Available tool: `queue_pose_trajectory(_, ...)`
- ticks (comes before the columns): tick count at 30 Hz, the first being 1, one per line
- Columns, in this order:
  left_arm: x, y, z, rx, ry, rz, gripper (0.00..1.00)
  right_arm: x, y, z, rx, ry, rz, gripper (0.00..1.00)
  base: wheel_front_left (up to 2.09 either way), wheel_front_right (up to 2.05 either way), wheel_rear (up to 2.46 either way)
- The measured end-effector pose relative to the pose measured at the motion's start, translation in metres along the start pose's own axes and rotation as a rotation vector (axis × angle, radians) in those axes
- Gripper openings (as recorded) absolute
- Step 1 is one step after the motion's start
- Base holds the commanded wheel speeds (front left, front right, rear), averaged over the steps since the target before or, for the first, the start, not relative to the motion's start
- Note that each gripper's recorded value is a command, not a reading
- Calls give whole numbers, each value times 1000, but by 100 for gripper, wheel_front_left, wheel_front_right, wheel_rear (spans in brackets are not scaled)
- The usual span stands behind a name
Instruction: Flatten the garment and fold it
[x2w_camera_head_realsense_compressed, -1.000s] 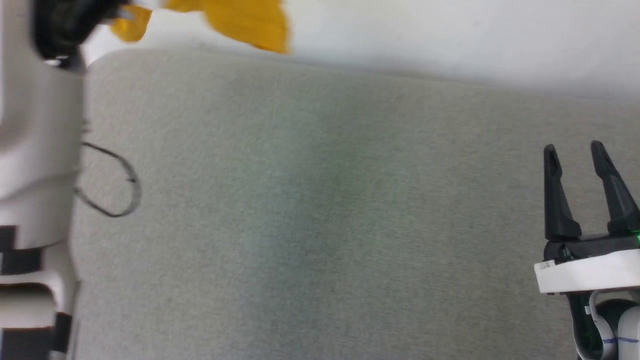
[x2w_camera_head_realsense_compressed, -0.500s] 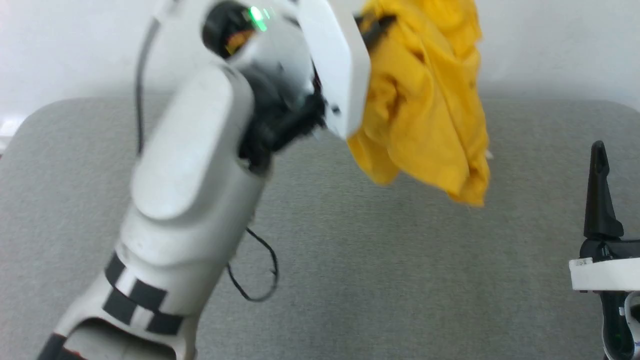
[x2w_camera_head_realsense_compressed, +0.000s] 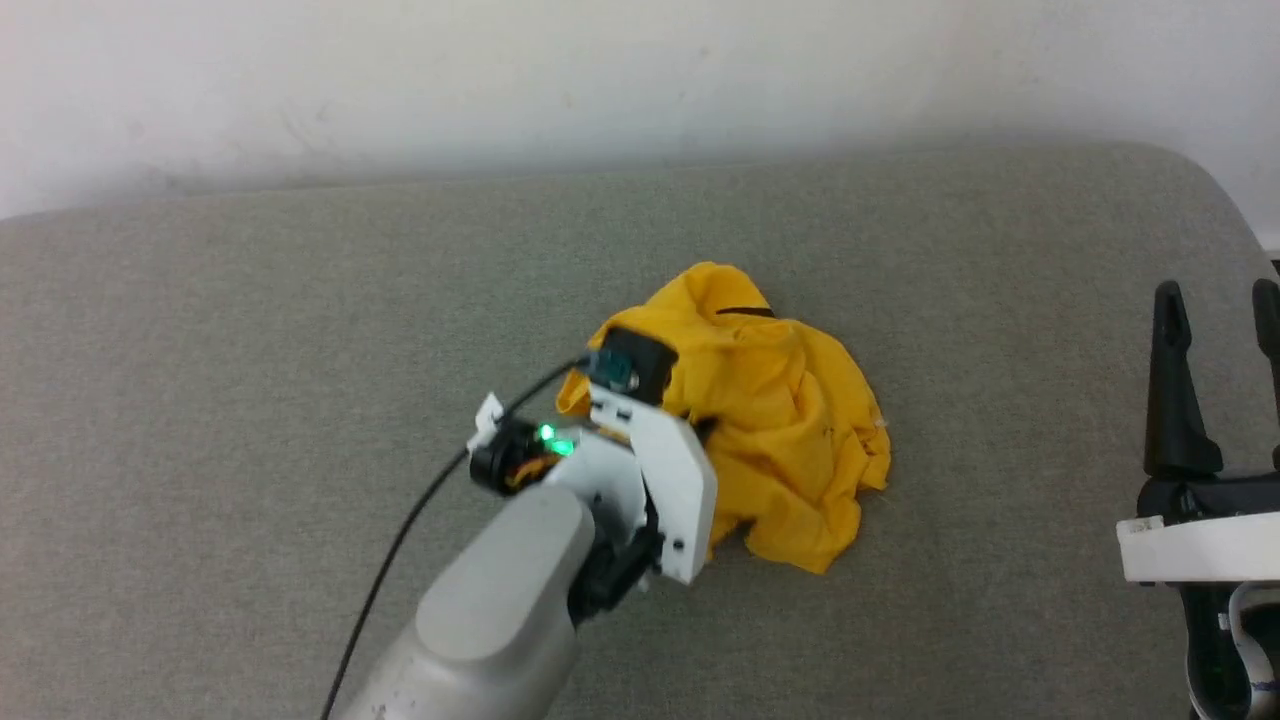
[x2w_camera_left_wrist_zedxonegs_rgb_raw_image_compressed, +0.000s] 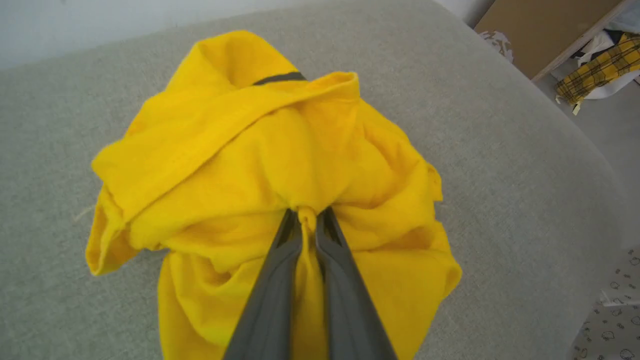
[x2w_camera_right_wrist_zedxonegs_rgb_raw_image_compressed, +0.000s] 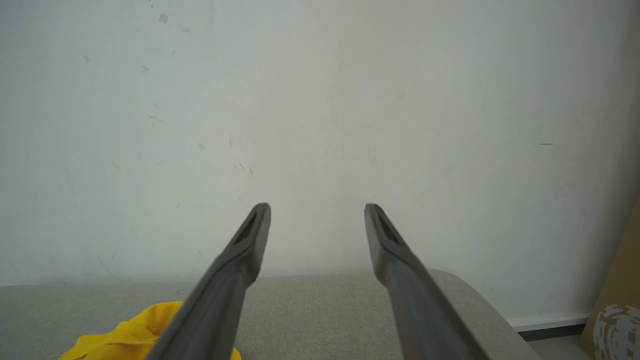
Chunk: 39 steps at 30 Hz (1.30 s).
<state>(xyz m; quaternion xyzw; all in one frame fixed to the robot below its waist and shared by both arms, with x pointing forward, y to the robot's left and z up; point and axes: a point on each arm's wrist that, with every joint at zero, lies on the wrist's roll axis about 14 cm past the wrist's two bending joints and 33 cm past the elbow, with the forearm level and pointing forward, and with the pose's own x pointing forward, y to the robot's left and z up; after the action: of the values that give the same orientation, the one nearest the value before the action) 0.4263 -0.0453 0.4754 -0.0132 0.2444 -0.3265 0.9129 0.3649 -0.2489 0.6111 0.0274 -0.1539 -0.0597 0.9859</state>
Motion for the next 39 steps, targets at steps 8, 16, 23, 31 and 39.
queue_pose_trajectory(8, 6, -4, -12, -121, -50, -20, 100, 4, 0, -11, -3, 30, 0, 100, 0, 0, 0)
queue_pose_trajectory(16, -33, 11, 96, -105, -472, 21, 100, 7, 9, -12, 21, 27, 23, 100, 0, 0, 0)
queue_pose_trajectory(23, -127, 93, 123, 54, -785, 359, 100, -2, 9, -17, 39, 51, 23, 100, 0, 0, 0)
queue_pose_trajectory(31, -187, 109, 42, 10, -752, 574, 100, -20, 2, -36, 37, 129, 3, 100, 0, 0, 0)
queue_pose_trajectory(39, -203, 107, 2, -28, -681, 666, 100, -36, 5, -61, 49, 230, 12, 100, 0, 0, 0)
